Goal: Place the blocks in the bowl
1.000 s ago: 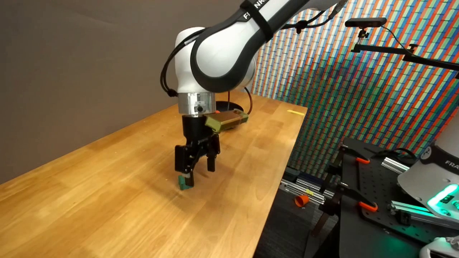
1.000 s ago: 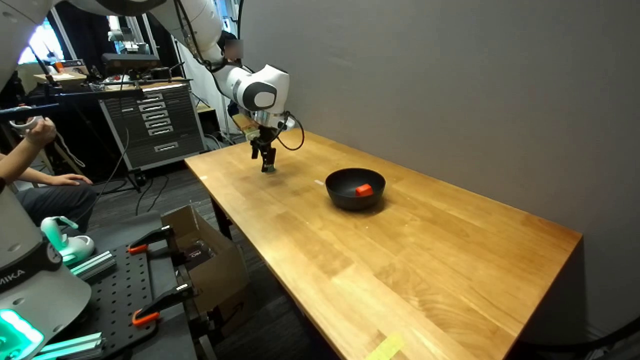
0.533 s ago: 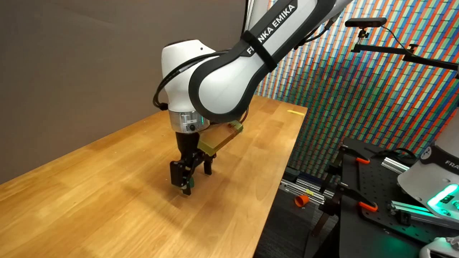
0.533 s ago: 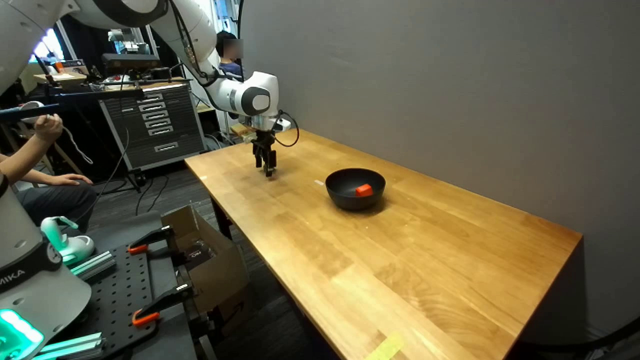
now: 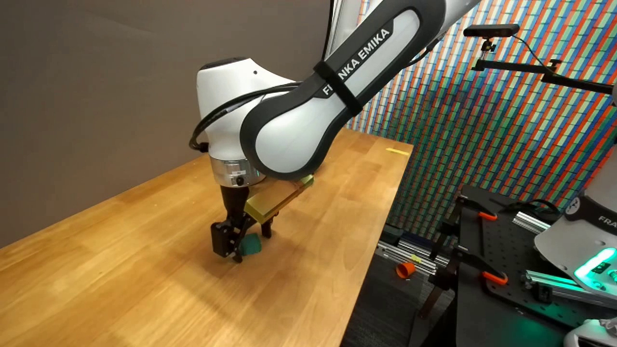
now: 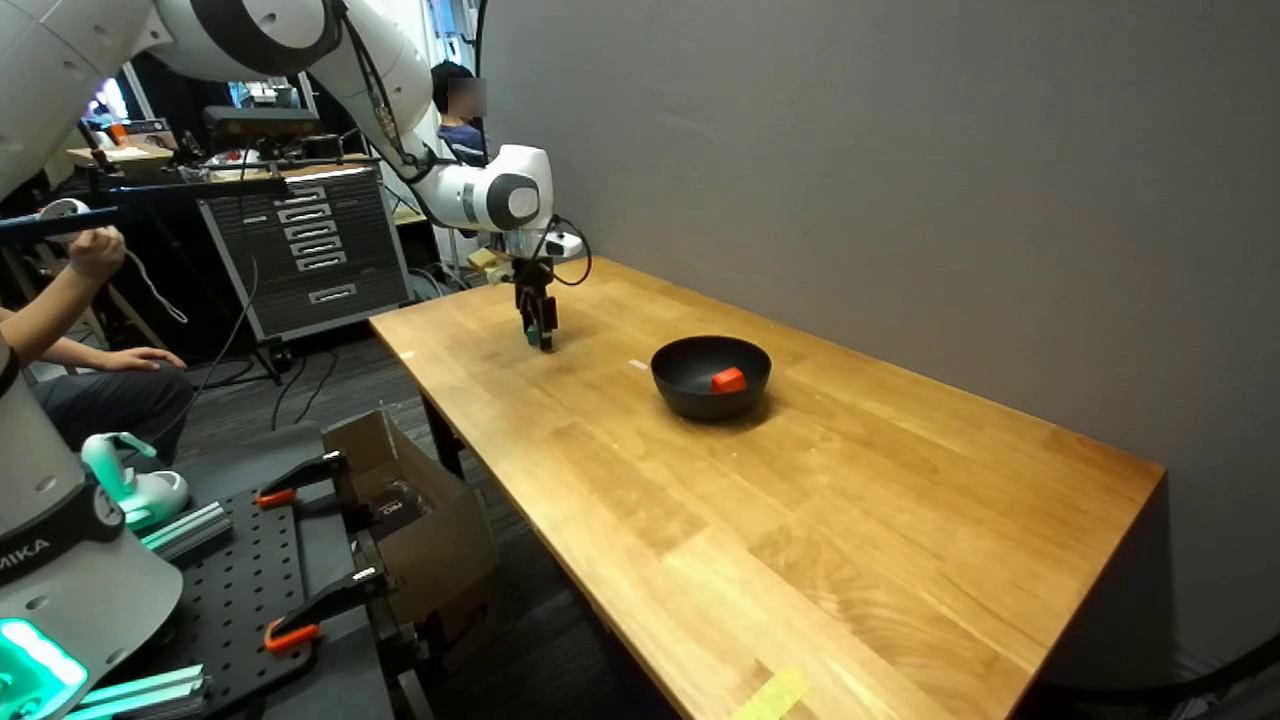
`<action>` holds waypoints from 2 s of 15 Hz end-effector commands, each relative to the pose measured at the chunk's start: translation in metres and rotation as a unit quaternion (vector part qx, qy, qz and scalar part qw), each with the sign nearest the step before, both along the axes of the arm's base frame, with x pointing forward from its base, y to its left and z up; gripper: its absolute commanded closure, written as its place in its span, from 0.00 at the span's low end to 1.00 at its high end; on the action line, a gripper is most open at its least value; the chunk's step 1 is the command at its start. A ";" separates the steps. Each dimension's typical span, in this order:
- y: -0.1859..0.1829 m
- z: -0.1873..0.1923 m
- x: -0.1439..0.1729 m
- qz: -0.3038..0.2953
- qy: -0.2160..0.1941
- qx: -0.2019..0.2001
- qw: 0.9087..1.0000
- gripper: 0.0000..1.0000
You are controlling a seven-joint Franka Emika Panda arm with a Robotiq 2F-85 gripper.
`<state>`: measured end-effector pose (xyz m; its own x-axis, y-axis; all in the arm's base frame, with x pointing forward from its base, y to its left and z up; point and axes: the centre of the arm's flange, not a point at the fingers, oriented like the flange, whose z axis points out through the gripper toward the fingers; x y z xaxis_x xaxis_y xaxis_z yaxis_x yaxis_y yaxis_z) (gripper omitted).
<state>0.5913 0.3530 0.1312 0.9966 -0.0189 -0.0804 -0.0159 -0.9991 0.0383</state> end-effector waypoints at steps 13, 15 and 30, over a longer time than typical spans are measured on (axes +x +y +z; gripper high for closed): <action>-0.100 0.047 0.032 -0.094 -0.067 -0.112 0.987 0.85; -0.122 0.059 0.042 -0.100 -0.084 -0.131 0.983 0.85; -0.249 0.123 0.097 -0.115 -0.181 -0.305 0.928 0.85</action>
<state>0.6818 0.1287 0.2477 0.9285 -0.1658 0.3323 -0.3253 -0.7945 0.5127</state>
